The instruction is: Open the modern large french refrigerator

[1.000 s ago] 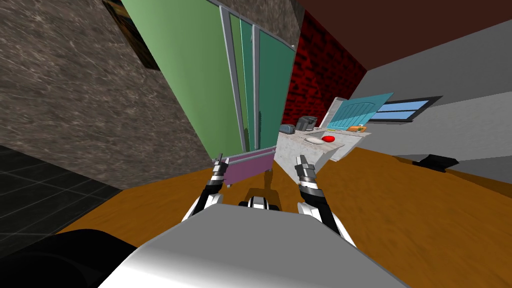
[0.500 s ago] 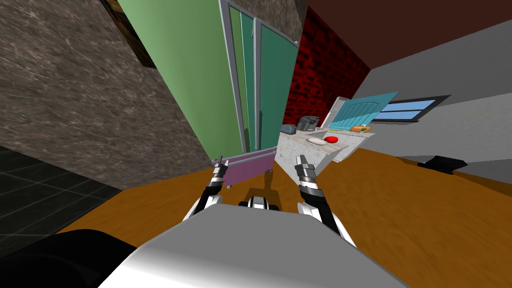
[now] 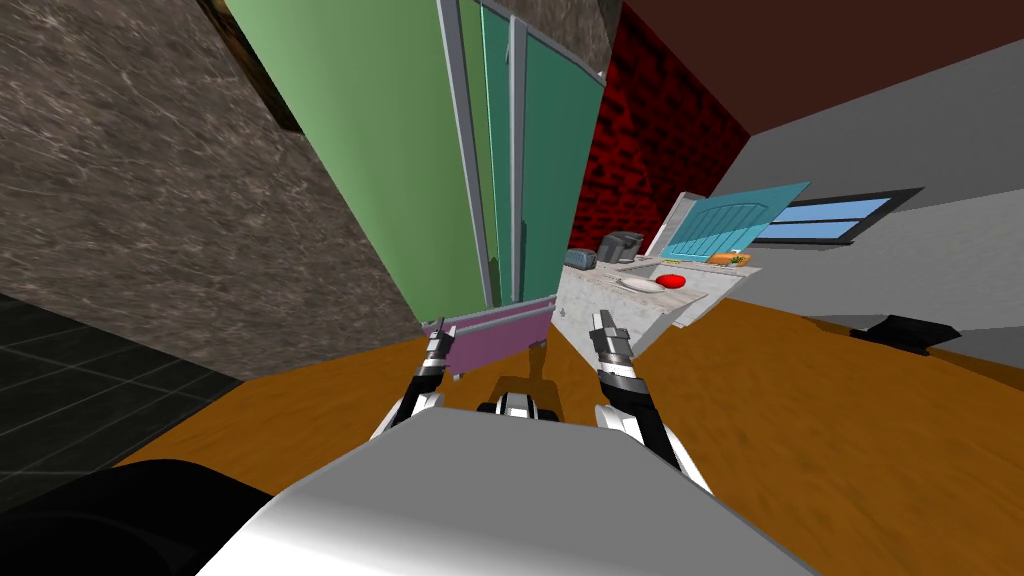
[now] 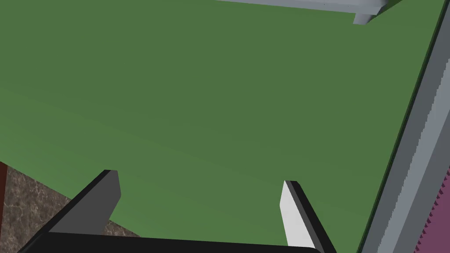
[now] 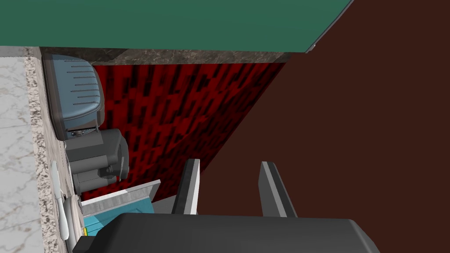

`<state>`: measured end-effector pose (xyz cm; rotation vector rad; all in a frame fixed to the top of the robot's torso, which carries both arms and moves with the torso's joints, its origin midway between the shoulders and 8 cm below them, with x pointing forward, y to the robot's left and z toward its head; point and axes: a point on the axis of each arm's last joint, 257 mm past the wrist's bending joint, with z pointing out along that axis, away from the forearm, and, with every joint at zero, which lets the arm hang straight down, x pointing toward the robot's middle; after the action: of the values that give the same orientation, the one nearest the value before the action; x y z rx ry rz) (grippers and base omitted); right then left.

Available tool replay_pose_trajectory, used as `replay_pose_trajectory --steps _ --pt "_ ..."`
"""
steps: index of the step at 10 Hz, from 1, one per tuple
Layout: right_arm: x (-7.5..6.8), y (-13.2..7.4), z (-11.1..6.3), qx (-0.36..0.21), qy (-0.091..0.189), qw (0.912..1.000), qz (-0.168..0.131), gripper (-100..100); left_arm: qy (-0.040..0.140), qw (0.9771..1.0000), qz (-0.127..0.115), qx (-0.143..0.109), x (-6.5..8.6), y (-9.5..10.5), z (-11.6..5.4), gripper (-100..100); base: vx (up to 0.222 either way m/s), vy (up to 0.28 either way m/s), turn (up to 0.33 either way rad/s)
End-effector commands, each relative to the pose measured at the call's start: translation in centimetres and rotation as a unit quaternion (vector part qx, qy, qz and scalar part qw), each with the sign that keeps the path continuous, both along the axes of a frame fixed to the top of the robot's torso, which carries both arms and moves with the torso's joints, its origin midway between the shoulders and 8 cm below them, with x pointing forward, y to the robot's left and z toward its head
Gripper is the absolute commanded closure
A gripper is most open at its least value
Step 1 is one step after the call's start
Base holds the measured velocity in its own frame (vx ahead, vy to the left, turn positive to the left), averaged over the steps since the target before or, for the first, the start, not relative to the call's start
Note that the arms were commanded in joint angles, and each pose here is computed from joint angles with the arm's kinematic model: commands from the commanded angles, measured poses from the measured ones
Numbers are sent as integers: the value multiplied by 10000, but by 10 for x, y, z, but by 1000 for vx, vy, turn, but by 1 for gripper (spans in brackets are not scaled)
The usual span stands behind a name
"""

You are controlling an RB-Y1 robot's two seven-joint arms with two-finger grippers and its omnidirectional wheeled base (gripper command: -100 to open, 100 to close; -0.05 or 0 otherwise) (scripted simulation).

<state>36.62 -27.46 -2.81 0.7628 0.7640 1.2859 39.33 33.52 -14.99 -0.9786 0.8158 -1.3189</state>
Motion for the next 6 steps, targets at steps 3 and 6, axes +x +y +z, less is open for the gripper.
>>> replay_pose_trajectory --steps 3,6 --pt "0 0 0 0 0 10000 0 0 215 9996 115 -106 1 15 -32 -100 50 -2 15" --pt "0 0 0 0 0 10000 0 0 354 9989 212 -201 0 27 -57 -100 60 7 17"
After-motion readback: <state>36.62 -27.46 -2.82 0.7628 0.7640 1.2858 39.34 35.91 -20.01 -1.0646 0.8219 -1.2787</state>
